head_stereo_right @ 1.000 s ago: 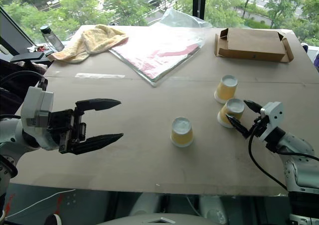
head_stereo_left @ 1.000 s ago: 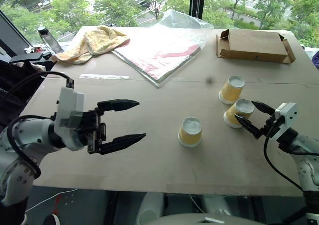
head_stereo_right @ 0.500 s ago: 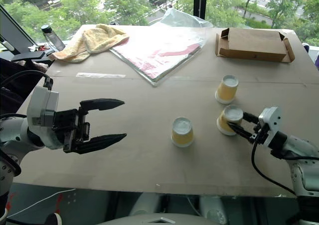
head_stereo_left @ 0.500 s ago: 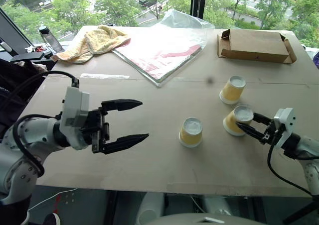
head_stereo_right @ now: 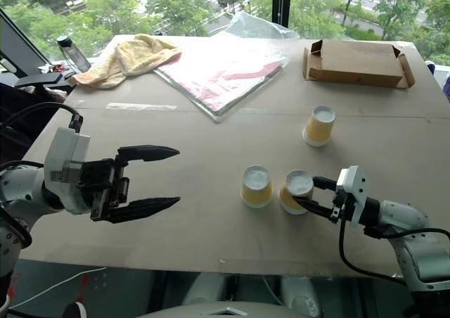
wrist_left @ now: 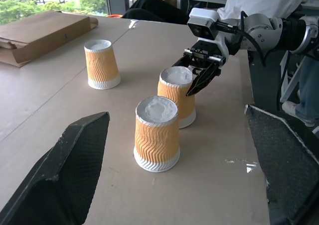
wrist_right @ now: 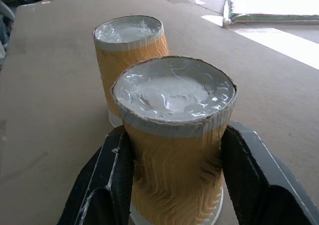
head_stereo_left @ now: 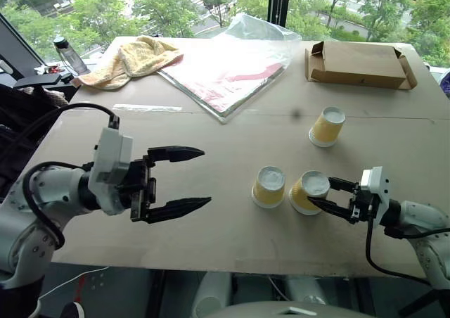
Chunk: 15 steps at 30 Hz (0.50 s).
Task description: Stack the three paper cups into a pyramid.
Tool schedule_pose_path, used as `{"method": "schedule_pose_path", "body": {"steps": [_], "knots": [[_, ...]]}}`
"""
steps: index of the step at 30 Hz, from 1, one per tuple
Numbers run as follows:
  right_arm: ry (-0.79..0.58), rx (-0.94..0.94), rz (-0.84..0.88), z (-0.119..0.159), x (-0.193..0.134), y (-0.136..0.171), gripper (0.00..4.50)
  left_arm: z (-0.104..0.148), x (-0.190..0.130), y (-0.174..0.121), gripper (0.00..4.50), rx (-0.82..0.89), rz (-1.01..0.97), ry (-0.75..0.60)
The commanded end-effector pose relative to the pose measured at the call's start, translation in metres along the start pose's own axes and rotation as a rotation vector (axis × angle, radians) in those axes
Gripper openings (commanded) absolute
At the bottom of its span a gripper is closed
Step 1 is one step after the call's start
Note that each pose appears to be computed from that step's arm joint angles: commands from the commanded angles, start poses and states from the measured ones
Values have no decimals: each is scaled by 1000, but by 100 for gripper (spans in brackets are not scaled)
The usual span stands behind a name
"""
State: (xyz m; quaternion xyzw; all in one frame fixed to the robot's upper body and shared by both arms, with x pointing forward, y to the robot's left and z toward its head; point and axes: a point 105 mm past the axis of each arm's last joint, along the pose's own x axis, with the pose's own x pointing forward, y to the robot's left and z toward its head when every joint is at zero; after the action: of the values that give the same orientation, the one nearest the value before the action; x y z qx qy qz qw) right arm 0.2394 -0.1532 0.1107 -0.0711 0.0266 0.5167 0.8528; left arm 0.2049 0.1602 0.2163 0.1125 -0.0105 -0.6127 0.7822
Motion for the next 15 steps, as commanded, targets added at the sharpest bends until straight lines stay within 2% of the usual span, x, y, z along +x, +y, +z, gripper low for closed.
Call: {"method": "schedule_pose_path", "body": {"steps": [1,5,6,10,15], "knots": [[-33,-2,28,8,3,5,198,5,0,-4,450,40,-18,12],[-30,3,39,7,3,7,198,5,0,-4,450,41,-14,12],[-32,0,43,8,3,8,283,5,-1,-3,450,42,-13,11],[-41,2,61,9,8,13,444,4,-1,-2,450,41,-10,12],[-45,9,56,7,9,14,444,2,0,-2,450,39,-11,12]]}}
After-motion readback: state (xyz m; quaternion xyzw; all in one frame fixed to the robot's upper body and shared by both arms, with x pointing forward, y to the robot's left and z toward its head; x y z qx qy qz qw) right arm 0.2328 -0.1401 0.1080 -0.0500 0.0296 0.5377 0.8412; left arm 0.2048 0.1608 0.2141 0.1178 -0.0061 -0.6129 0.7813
